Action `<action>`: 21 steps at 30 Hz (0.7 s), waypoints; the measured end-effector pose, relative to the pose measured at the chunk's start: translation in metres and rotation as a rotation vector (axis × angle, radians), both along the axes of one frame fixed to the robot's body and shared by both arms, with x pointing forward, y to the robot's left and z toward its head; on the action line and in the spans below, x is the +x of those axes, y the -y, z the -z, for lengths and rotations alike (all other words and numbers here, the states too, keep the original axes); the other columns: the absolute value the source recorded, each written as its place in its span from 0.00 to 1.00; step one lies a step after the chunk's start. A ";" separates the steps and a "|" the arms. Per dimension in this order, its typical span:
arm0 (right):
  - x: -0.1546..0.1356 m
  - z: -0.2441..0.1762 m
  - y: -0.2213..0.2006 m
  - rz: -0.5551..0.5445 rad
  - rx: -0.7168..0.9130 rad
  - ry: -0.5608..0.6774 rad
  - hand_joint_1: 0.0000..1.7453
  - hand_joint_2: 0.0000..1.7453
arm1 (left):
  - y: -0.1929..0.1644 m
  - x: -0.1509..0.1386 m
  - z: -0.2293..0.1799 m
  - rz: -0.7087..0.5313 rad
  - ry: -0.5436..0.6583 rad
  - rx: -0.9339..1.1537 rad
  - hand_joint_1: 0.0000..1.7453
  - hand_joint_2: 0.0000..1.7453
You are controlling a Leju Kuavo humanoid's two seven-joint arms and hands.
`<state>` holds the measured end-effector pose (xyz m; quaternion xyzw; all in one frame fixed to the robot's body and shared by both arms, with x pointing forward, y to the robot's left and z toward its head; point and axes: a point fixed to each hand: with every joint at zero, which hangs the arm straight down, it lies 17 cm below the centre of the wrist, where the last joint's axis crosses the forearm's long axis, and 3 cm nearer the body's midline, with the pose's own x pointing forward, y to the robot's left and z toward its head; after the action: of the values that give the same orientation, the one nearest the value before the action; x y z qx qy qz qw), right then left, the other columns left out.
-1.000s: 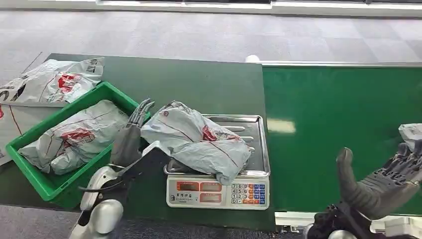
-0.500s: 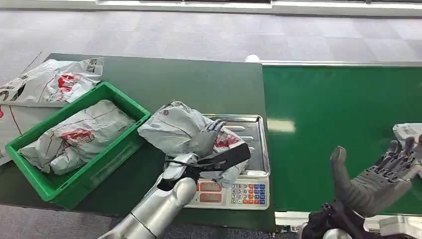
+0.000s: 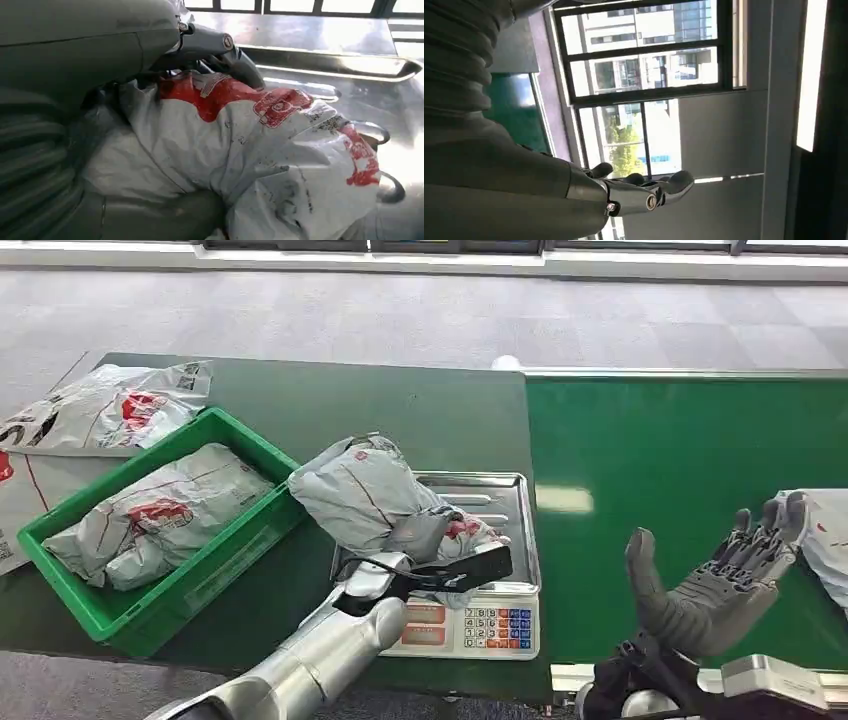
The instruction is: Moved the parcel from conveyor to table for the left to box.
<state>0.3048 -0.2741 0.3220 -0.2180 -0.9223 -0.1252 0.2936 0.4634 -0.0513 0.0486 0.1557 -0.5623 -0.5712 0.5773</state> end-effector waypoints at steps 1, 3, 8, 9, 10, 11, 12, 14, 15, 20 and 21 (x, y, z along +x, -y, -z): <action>-0.001 0.002 -0.001 0.001 -0.001 -0.005 0.00 1.00 | -0.002 0.002 -0.002 -0.008 0.007 -0.011 1.00 1.00; -0.001 0.003 -0.001 0.001 -0.002 -0.011 0.00 1.00 | -0.006 0.005 -0.003 -0.017 0.011 -0.017 1.00 1.00; -0.003 0.007 -0.002 0.005 -0.007 -0.022 0.00 1.00 | -0.011 0.013 -0.022 -0.076 0.076 -0.102 1.00 1.00; -0.004 0.008 -0.003 0.005 -0.007 -0.025 0.00 1.00 | -0.014 0.015 -0.030 -0.093 0.096 -0.122 1.00 1.00; -0.005 0.009 -0.003 0.006 -0.008 -0.029 0.00 1.00 | -0.017 0.017 -0.037 -0.103 0.110 -0.137 1.00 1.00; -0.005 0.010 -0.003 0.006 -0.007 -0.032 0.00 1.00 | -0.023 0.023 -0.053 -0.117 0.140 -0.162 1.00 1.00; -0.006 0.010 -0.003 0.006 -0.007 -0.033 0.00 1.00 | -0.028 0.028 -0.068 -0.128 0.173 -0.187 1.00 1.00; -0.006 0.011 -0.003 0.008 -0.008 -0.033 0.00 1.00 | -0.043 0.039 -0.106 -0.150 0.257 -0.262 1.00 1.00; -0.007 0.012 -0.003 0.013 -0.012 -0.037 0.00 1.00 | -0.054 0.042 -0.132 -0.165 0.319 -0.318 1.00 1.00; -0.015 0.016 0.005 0.041 -0.016 -0.051 0.00 1.00 | -0.141 0.046 -0.287 -0.268 0.736 -0.528 1.00 1.00; -0.016 0.016 0.006 0.045 -0.016 -0.053 0.00 1.00 | -0.158 0.043 -0.306 -0.288 0.783 -0.544 1.00 1.00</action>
<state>0.2887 -0.2800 0.3061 -0.2440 -0.9101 -0.1187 0.3132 0.5064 0.1069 0.3545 0.2782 -0.8383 -0.2169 0.4157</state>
